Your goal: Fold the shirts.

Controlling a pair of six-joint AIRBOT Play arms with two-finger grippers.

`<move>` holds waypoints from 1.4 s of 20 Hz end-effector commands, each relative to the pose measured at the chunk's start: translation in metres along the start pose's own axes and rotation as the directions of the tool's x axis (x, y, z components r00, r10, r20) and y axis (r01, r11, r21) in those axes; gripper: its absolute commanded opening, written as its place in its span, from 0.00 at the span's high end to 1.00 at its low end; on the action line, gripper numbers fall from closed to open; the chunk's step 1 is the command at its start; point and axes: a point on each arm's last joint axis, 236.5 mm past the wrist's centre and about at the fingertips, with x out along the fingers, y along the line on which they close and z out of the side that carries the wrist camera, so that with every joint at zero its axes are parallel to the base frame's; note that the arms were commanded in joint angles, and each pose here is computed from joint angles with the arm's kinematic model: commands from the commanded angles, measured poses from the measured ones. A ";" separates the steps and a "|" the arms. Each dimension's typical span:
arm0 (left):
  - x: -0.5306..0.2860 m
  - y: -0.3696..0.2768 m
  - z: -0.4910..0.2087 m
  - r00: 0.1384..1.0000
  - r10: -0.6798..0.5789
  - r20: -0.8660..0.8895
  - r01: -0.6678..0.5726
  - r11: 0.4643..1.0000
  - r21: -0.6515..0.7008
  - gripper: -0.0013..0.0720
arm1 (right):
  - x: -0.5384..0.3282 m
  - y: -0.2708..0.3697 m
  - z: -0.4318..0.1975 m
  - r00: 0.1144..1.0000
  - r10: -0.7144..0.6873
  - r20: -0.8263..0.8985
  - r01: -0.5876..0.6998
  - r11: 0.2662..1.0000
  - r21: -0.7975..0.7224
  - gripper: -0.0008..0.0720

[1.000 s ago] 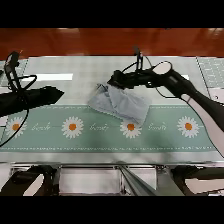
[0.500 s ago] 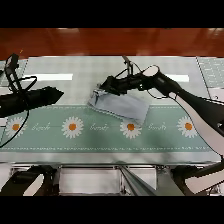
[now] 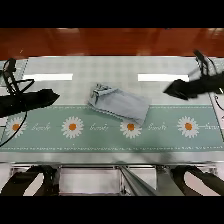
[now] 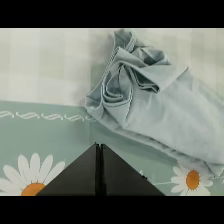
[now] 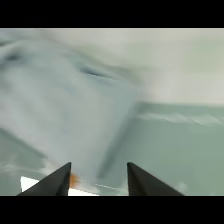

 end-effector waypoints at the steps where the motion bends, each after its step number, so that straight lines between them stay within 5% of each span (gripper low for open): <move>1: 0.007 -0.002 -0.018 0.999 -0.010 -0.052 0.011 1.000 0.002 0.94 | 0.016 -0.065 -0.056 0.997 -0.029 0.071 0.012 0.973 0.229 0.41; 3: 0.010 -0.007 -0.022 0.998 -0.020 -0.062 0.021 1.000 0.016 0.94 | 0.047 -0.050 -0.076 0.991 0.121 0.057 -0.133 0.938 0.321 0.41; 9: 0.012 -0.020 -0.018 0.998 -0.055 -0.035 0.056 0.998 0.014 0.94 | 0.121 -0.019 -0.069 0.951 0.308 -0.015 -0.265 0.841 0.472 0.42; 16: 0.013 -0.019 -0.015 0.998 -0.054 -0.026 0.054 0.998 0.013 0.94 | 0.171 0.031 -0.064 0.922 0.352 -0.162 -0.263 0.876 0.405 0.42; 17: 0.013 -0.019 -0.014 0.998 -0.054 -0.023 0.054 0.998 0.013 0.94 | 0.173 0.040 -0.062 0.915 0.363 -0.176 -0.275 0.881 0.385 0.46; 18: 0.013 -0.019 -0.013 0.998 -0.054 -0.018 0.054 0.998 0.013 0.94 | 0.172 0.049 -0.058 0.911 0.371 -0.178 -0.289 0.885 0.364 0.62; 19: 0.013 -0.019 -0.013 0.998 -0.054 -0.017 0.054 0.998 0.013 0.94 | 0.168 0.061 -0.052 0.904 0.388 -0.181 -0.318 0.892 0.322 0.88; 20: 0.013 -0.019 -0.013 0.998 -0.054 -0.017 0.054 0.998 0.013 0.94 | 0.162 0.075 -0.044 0.896 0.406 -0.180 -0.352 0.896 0.269 0.95; 28: 0.013 -0.021 -0.013 0.998 -0.060 -0.015 0.060 0.998 0.007 0.94 | 0.048 0.169 0.070 0.923 0.375 -0.081 -0.384 0.909 -0.162 0.95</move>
